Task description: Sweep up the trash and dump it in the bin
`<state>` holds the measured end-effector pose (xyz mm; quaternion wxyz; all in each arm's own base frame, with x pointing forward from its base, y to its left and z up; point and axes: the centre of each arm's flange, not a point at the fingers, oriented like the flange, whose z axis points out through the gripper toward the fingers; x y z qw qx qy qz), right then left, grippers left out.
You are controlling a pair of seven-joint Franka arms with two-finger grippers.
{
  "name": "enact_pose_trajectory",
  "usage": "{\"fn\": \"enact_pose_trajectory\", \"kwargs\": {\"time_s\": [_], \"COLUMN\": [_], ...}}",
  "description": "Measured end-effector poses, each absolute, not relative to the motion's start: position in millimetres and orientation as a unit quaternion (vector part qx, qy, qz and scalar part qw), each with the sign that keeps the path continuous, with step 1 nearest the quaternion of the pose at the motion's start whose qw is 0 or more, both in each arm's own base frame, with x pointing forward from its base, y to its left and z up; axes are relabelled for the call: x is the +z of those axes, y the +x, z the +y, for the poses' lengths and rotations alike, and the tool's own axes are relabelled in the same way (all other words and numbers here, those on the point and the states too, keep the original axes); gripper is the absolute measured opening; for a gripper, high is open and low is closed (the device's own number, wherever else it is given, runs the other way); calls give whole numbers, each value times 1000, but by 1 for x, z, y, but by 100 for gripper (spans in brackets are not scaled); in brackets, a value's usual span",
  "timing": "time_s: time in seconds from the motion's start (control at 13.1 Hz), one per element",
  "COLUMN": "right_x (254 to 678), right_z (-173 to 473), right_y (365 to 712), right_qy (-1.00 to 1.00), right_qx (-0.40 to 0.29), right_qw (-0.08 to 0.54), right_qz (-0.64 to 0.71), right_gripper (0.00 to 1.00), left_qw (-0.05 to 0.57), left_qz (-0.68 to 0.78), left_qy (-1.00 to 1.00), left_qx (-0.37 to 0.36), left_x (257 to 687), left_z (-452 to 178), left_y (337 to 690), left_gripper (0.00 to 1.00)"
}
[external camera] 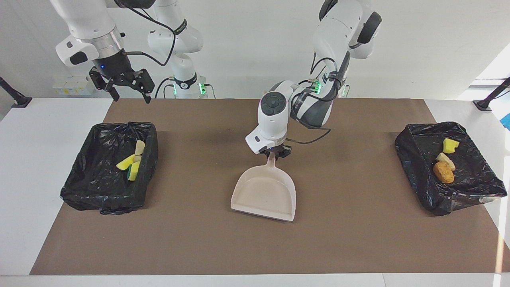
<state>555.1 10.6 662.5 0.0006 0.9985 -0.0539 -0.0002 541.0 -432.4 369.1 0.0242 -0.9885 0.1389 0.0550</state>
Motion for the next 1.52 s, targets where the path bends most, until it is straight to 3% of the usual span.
{"fn": "enact_pose_trajectory", "kwargs": {"time_s": [0.23, 0.3, 0.61, 0.68, 1.14, 1.52], "right_x": [662, 661, 656, 655, 653, 653], "right_z": [11, 11, 12, 12, 13, 13], "right_y": [555, 555, 550, 548, 543, 541], "right_qy": [999, 999, 999, 999, 999, 999], "right_qx": [-1, -2, -9, -10, -15, -15], "right_qw": [1, 2, 2, 2, 2, 2], "right_qz": [-54, -53, -52, -52, -51, -51], "right_gripper": [100, 100, 100, 100, 100, 100], "left_qw": [21, 22, 25, 26, 20, 24], "left_qz": [114, 100, 51, 39, 26, 54], "left_qy": [-993, -994, -998, -999, -999, -998], "left_qx": [31, 24, 16, 17, 0, -6], "left_x": [408, 425, 443, 443, 477, 516], "left_z": [-418, -408, -378, -364, -248, -134], "left_y": [553, 555, 569, 577, 628, 646], "left_gripper": [37, 44, 95, 100, 100, 100]}}
